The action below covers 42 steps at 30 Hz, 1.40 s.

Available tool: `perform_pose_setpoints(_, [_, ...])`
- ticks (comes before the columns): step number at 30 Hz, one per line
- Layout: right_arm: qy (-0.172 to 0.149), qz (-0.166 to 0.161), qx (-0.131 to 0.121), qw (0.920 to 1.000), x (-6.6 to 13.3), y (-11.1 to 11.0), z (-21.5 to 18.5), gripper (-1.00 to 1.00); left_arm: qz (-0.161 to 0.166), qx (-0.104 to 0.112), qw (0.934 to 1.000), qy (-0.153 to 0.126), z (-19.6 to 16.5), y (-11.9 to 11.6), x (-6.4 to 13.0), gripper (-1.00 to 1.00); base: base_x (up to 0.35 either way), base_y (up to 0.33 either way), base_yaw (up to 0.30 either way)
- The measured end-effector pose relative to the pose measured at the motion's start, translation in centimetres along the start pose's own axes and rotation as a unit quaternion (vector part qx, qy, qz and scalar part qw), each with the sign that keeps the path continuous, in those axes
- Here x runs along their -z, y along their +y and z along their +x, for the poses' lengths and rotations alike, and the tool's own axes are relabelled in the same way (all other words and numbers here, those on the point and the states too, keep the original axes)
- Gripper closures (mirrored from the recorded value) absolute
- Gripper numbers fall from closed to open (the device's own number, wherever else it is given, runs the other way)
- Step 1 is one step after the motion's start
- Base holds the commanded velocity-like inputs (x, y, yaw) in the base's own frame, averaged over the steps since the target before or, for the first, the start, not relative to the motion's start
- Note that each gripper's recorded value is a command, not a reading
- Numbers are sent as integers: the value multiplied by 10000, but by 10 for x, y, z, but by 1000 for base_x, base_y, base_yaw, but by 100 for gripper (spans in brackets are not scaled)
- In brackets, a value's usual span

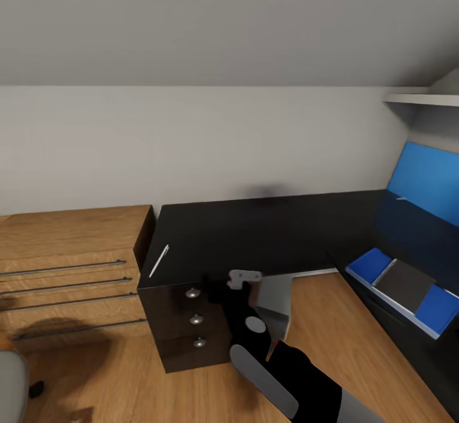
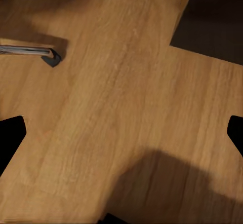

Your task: In the bedroom, organize the workspace by keeping the computer under the desk, ensuring the monitor is on the desk, placing the keyboard on the desk next to the monitor, placing the mouse on the desk next to the keyboard, moving the folder from the swivel chair onto the desk next to the mouse, stacking the notebook on top of the folder with the pen on top of the notebook, and positioning the swivel chair next to the desk.

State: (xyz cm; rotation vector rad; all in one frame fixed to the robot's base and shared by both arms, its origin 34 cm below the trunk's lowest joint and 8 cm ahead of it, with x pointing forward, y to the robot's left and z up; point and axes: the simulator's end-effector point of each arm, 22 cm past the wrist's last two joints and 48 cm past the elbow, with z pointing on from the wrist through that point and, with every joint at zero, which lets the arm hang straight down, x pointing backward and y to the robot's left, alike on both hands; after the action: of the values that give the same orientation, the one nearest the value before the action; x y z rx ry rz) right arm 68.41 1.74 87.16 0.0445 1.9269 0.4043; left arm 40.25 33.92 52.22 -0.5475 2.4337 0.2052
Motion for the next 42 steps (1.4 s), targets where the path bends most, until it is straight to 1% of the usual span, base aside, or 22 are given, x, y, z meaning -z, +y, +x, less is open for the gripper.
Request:
perform_pose_setpoints(8, [-51,1,65,10000,0,2,-2,-100,-5,1,10000,-2,0,1,0,-100,0,0,275])
perform_pose_setpoints(23, [-59,4,86,9999,0,2,-2,-100,28,-3,10000,-8,0,-1,0,-100,6,0,276])
perform_pose_setpoints(29, [-51,2,86,10000,0,2,-1,-100,42,-11,10000,-4,0,-2,0,-100,190,0,276])
perform_pose_setpoints(36, [-36,3,86,10000,-1,2,1,-100,57,-18,10000,-3,1,-3,0,-100,285,0,276])
perform_pose_setpoints(42, [-12,25,97,9999,-2,0,3,-100,59,-20,9999,-79,-2,-3,0,-100,260,0,276])
